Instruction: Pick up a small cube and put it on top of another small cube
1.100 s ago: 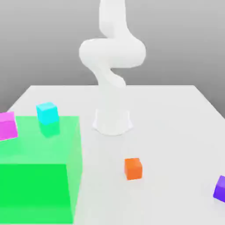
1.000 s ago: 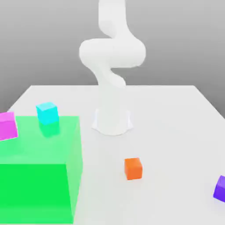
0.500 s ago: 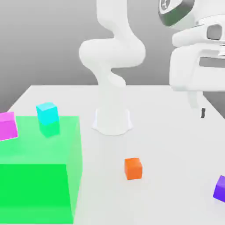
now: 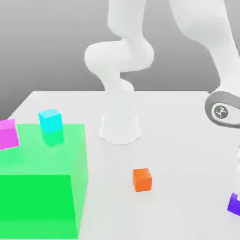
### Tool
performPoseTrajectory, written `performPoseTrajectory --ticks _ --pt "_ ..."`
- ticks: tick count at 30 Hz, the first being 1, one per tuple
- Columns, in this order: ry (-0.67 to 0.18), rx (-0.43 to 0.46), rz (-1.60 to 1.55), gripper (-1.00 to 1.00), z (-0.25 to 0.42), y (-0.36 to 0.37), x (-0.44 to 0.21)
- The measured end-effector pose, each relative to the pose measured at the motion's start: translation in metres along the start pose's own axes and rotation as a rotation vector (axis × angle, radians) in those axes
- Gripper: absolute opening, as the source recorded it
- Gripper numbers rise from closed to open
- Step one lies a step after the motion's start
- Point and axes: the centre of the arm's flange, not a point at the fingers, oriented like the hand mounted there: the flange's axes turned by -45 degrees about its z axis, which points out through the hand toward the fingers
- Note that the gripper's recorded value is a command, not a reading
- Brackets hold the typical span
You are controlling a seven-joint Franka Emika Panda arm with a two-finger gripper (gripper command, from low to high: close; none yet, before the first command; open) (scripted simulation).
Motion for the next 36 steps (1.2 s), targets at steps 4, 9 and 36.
performPoseTrajectory --ticks 4,9,36 --pt "-0.001 0.000 -0.001 -1.00 0.009 -0.001 -0.001" --pt "0.000 0.001 -0.001 -1.00 -0.001 -0.001 0.000" --pt "-0.003 -0.005 0.800 -1.00 -0.075 0.087 -0.268"
